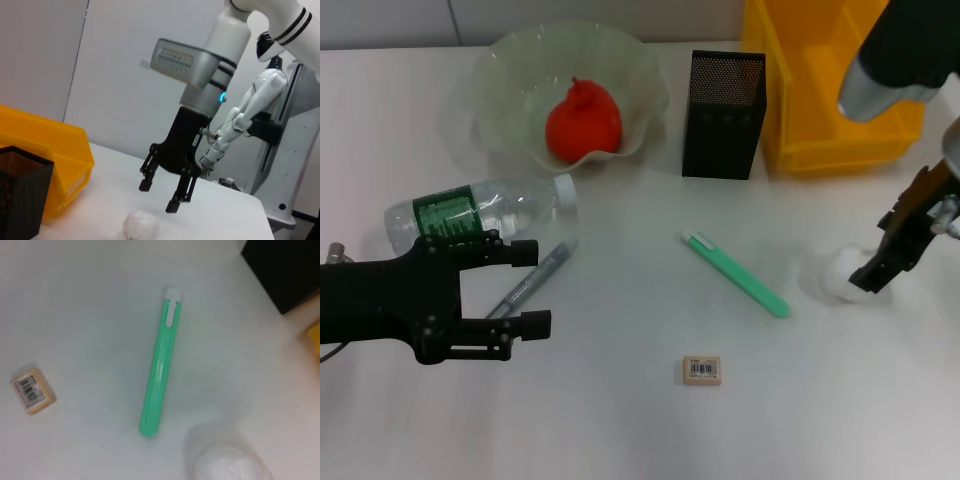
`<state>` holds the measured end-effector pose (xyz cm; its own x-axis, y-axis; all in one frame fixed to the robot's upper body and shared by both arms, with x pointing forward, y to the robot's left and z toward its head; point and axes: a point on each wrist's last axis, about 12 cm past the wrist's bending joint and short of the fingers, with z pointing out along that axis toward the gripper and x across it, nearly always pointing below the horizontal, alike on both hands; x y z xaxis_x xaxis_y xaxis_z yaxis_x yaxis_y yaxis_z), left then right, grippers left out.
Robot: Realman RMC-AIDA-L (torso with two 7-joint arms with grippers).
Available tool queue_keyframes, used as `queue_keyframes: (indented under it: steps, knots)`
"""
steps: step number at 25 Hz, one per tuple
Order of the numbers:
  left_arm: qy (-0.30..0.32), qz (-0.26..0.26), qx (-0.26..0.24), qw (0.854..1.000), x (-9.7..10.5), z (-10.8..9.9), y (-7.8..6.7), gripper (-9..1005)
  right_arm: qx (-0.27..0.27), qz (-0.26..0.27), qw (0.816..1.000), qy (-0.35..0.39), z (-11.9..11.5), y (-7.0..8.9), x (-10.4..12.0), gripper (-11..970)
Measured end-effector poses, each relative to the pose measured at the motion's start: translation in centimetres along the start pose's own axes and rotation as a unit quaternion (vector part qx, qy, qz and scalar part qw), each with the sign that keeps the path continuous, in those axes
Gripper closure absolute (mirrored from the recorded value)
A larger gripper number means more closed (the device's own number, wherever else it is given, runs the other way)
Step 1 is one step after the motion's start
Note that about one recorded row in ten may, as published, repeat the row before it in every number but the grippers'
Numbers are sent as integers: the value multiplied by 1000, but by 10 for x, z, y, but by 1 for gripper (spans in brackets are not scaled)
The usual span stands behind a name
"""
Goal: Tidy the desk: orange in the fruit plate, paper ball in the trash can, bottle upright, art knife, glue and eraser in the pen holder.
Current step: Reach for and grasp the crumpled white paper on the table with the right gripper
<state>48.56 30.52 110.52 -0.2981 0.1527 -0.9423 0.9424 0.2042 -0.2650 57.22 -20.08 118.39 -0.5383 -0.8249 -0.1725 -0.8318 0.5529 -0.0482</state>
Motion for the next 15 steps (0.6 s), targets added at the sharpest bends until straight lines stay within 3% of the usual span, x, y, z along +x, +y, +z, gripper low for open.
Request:
queue_keyframes:
  steps: [15]
  knots:
    - [14, -11, -14, 1000, 5, 3, 4, 180, 9, -16, 1000, 7, 32, 4, -9, 135]
